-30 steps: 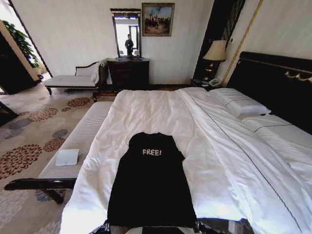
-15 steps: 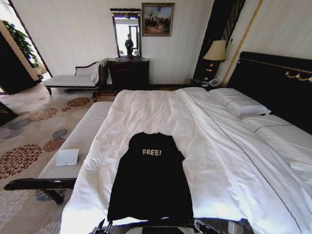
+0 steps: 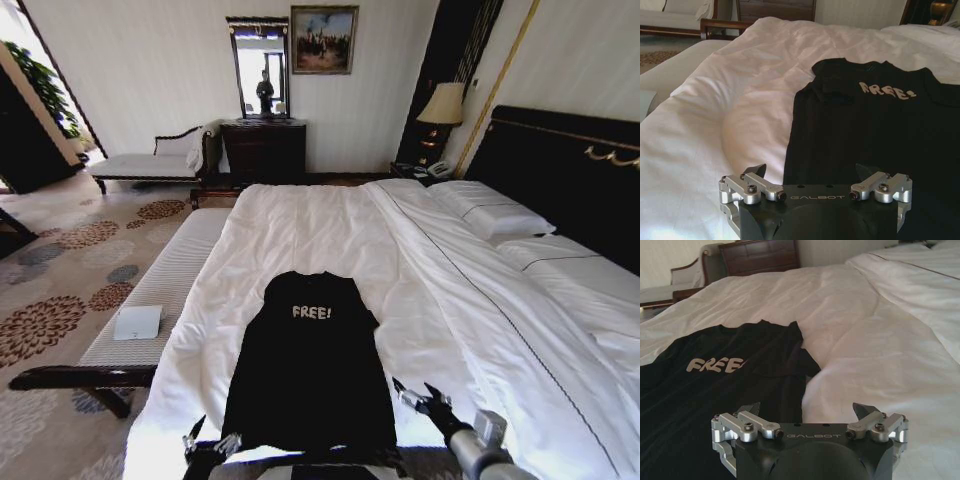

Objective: Fold the clothes on the bed.

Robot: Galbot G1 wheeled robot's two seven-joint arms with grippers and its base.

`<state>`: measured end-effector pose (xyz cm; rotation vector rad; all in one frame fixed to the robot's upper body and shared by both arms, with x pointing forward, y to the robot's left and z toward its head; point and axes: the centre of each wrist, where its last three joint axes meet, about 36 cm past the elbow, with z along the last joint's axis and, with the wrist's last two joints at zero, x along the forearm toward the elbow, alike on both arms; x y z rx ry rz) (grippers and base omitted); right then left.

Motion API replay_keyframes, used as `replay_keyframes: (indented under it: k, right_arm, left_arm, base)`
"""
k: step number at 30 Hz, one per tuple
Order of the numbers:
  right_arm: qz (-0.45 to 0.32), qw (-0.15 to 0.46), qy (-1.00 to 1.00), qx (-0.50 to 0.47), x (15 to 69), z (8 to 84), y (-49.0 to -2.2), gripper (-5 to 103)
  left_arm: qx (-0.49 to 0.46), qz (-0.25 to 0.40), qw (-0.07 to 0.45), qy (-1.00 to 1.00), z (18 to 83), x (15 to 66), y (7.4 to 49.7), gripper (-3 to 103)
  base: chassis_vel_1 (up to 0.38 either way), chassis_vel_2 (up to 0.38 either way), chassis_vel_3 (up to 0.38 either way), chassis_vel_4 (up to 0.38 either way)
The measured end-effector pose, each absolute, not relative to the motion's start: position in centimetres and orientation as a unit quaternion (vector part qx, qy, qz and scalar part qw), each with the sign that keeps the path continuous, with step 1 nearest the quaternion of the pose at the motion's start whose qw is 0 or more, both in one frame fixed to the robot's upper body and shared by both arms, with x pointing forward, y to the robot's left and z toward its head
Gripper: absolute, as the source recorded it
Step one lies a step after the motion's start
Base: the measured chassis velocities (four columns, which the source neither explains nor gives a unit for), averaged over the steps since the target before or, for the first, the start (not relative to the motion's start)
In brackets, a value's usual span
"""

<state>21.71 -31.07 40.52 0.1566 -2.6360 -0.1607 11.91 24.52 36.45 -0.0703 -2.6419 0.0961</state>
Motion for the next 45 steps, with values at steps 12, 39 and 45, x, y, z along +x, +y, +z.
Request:
replay_keyframes:
  k: [12,39,45]
  right_arm:
    - [0.061,0.175,-0.975,0.126,27.7,34.8,-29.4,100]
    - [0.255,0.075,-0.936,0.231,42.8,27.8,-26.3,100]
    - [0.267,0.078,-0.930,0.240,43.8,27.0,-26.1,100]
  left_arm:
    - [-0.059,0.045,0.247,-0.966,36.1,15.2,23.1,100]
    - [-0.048,0.060,0.266,-0.961,36.5,15.8,23.5,100]
    - [-0.042,0.065,0.268,-0.960,36.4,15.7,23.4,100]
  base:
    - [0.000,0.000,0.000,0.000]
    - [0.000,0.000,0.000,0.000]
    - [0.000,0.000,0.000,0.000]
